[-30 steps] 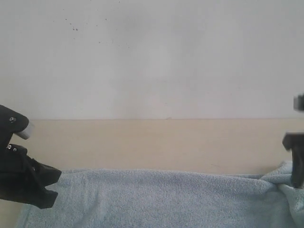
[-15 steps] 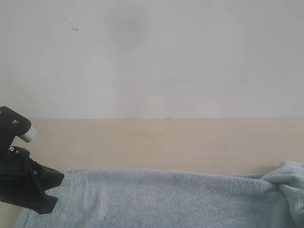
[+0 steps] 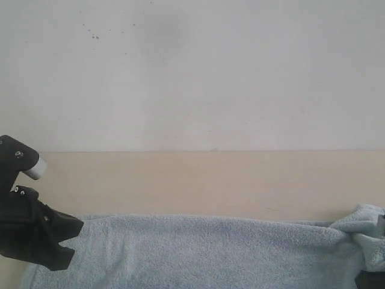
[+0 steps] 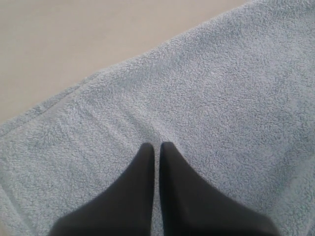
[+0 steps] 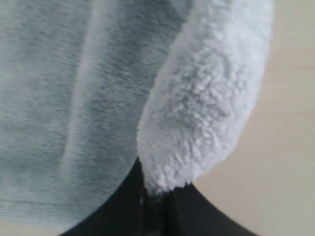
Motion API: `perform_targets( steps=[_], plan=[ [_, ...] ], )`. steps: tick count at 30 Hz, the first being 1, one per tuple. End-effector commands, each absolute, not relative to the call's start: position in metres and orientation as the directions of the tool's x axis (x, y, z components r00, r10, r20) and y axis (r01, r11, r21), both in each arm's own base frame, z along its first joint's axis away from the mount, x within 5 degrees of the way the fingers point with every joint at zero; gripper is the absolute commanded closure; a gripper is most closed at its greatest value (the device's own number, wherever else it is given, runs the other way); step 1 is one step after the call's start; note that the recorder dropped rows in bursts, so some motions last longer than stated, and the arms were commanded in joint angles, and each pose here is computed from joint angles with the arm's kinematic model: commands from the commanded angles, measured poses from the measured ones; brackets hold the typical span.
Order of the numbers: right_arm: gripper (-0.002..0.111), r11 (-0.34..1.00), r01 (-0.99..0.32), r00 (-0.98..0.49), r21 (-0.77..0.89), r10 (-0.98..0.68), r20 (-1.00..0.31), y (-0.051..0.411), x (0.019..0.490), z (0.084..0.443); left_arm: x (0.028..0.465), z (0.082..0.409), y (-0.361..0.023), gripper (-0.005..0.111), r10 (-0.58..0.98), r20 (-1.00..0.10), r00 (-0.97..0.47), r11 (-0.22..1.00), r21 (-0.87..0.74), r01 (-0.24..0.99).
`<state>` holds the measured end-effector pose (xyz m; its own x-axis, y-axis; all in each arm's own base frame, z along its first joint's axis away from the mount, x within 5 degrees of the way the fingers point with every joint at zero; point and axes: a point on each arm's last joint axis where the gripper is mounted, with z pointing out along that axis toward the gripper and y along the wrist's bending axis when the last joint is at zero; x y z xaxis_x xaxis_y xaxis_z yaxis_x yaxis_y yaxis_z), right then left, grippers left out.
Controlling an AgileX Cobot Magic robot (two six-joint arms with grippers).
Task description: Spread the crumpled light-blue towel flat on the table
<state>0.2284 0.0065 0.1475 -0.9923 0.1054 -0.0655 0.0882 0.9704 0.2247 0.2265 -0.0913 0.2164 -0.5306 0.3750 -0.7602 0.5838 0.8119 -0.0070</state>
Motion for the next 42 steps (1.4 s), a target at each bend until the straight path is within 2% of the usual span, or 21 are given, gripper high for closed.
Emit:
perform_targets(
  steps=[1, 6, 13, 20, 26, 37, 39, 40, 42],
  plan=[
    [0.104, 0.916, 0.016, -0.988, 0.401, 0.077, -0.135, 0.023, 0.237, 0.157, 0.224, 0.216, -0.092, 0.103, 0.370, -0.762, -0.532, 0.811, -0.015, 0.585],
    [0.104, 0.863, -0.094, -0.966, 0.496, 0.042, -0.256, 0.033, 0.245, 0.164, 0.224, 0.216, -0.092, 0.103, 0.370, -0.762, -0.532, 0.811, -0.015, 0.585],
    [0.104, 0.880, -0.150, -0.931, 0.451, 0.028, -0.364, 0.030, 0.260, 0.161, 0.224, 0.216, -0.092, 0.103, 0.370, -0.761, -0.533, 0.809, -0.018, 0.587],
    [0.104, 0.866, -0.188, -0.940, 0.464, -0.022, -0.339, 0.030, 0.287, 0.143, 0.224, 0.217, -0.092, 0.103, 0.352, -0.764, -0.540, 0.816, -0.033, 0.577],
    [0.104, 0.765, -0.306, -0.935, 0.567, -0.131, -0.329, 0.041, 0.297, 0.154, 0.226, 0.219, -0.093, 0.103, 0.274, -0.776, -0.568, 0.839, -0.096, 0.536],
    [0.104, 0.759, -0.290, -0.939, 0.583, -0.107, -0.328, 0.042, 0.298, 0.155, 0.226, 0.219, -0.093, 0.103, 0.284, -0.777, -0.563, 0.834, -0.090, 0.545],
    [0.097, 0.759, -0.289, -0.939, 0.584, -0.108, -0.325, 0.042, 0.298, 0.154, 0.225, 0.219, -0.094, 0.103, 0.285, -0.775, -0.564, 0.828, -0.098, 0.553],
    [0.089, 0.760, -0.289, -0.939, 0.583, -0.107, -0.326, 0.042, 0.299, 0.154, 0.225, 0.219, -0.094, 0.103, 0.285, -0.775, -0.564, 0.827, -0.099, 0.554],
    [0.066, 0.763, -0.285, -0.939, 0.580, -0.102, -0.327, 0.041, 0.299, 0.153, 0.225, 0.219, -0.094, 0.103, 0.285, -0.775, -0.564, 0.827, -0.099, 0.554]
  ],
)
